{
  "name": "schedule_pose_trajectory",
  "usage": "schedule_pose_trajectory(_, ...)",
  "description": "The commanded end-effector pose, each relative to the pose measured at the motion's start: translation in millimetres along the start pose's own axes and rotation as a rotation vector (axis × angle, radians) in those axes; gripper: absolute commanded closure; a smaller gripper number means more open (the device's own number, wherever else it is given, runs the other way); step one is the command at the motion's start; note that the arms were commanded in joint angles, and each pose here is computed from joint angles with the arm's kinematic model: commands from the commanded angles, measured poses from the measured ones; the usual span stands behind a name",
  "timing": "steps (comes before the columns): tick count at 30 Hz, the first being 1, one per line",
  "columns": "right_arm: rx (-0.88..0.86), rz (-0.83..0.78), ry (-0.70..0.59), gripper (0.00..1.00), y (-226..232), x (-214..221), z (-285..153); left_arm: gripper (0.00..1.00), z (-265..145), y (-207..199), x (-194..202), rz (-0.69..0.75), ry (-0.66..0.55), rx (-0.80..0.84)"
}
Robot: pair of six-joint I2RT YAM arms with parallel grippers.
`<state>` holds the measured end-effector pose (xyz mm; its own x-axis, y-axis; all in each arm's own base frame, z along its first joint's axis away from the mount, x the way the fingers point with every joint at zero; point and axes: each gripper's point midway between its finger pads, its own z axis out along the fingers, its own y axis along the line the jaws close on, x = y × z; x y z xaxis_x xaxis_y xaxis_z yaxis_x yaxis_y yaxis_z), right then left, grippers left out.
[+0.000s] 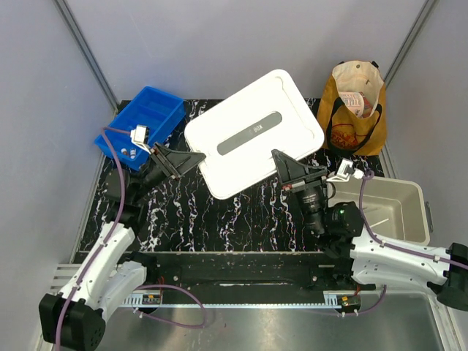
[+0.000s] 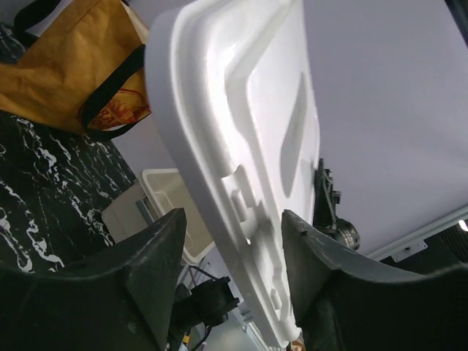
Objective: Organize the chemistry lab equipment
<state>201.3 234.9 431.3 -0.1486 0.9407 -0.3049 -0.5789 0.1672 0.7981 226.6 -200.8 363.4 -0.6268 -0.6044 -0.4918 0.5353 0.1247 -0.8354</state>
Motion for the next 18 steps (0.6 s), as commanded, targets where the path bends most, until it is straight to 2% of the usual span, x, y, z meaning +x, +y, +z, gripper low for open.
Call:
schedule_pose_trajectory(1, 0.048, 0.157, -0.079, 0.94, -11, -20, -11, 0.44, -8, -42, -10, -0.021, -0.08, 0.192)
schedule_pose_trajectory(3, 0.097, 0.18, -0.081, 0.94, -29, -18, -19, 0.45, -6, -40, -10, -0.04, -0.083, 0.183)
schedule_pose_trajectory(5, 0.127, 0.207, -0.093, 0.94, -41, -17, -25, 0.39, -2, -42, -6, -0.008, -0.066, 0.181)
schedule_pose_trajectory(7, 0.136, 0.235, -0.112, 0.95, -48, -19, -29, 0.39, 4, -42, -2, 0.006, -0.051, 0.176)
schedule_pose_trajectory(10, 0.118, 0.27, -0.146, 0.96, -49, -26, -33, 0.39, 14, -40, 8, 0.002, -0.043, 0.176)
schedule_pose_trajectory(13, 0.111, 0.289, -0.158, 0.96, -46, -30, -34, 0.32, 25, -39, 21, -0.007, -0.016, 0.17)
schedule_pose_trajectory(14, 0.112, 0.293, -0.157, 0.96, -46, -30, -33, 0.33, 30, -36, 24, -0.014, -0.008, 0.16)
schedule_pose_trajectory(18, 0.112, 0.293, -0.155, 0.96, -47, -31, -36, 0.51, 38, -36, 32, -0.03, 0.01, 0.182)
